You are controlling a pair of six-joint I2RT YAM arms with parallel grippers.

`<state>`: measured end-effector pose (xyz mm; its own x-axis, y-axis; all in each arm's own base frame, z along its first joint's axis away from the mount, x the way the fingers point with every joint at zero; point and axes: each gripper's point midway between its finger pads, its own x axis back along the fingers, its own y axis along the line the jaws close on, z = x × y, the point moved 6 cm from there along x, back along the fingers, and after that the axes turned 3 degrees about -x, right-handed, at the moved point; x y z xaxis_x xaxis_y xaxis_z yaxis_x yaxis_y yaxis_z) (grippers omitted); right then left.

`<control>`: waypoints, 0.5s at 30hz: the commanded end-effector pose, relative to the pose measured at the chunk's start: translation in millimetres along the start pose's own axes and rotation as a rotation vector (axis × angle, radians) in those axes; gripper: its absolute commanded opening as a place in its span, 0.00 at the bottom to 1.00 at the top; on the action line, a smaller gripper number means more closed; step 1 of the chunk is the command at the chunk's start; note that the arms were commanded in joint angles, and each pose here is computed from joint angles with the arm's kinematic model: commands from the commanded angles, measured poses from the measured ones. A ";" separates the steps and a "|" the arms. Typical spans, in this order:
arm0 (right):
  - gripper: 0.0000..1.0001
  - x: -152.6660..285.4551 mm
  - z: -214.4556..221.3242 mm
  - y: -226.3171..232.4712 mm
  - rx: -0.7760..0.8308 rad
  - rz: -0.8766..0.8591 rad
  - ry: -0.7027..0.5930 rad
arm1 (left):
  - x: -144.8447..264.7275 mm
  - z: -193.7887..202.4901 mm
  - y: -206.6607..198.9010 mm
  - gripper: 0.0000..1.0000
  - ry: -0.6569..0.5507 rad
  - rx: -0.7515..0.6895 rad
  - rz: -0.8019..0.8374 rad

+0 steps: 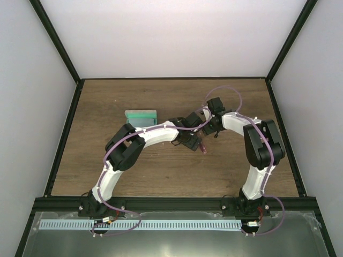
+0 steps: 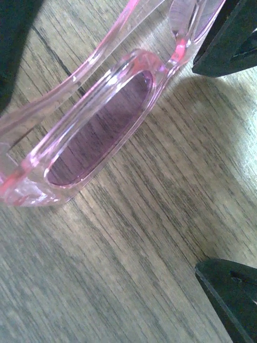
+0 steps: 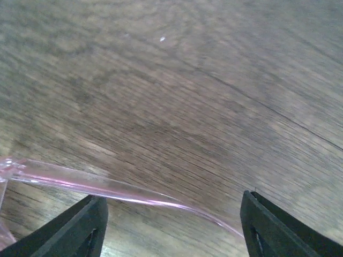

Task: Organize the sunglasses
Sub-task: Fold the sunglasses at the center of the board.

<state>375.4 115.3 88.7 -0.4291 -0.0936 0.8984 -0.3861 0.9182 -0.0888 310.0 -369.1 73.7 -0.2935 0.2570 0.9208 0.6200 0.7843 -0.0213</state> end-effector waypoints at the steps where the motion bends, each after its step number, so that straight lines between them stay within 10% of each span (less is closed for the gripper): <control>1: 0.71 -10.2 -10.4 7.7 0.095 -0.084 -0.031 | -15.4 27.8 12.8 0.95 0.115 0.000 -0.010; 5: 0.70 -22.9 -2.3 10.7 0.103 -0.100 -0.008 | -14.4 30.5 18.3 0.95 0.118 0.002 -0.021; 15: 0.26 -21.8 16.6 17.8 0.059 -0.102 0.034 | -13.8 32.6 25.8 0.95 0.116 0.019 -0.017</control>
<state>382.8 131.4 74.8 -0.4212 -0.2059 0.8833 -0.4920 0.8700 -0.0318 318.0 -351.8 72.9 -0.3071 0.2445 0.9197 0.6112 0.7915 -0.0063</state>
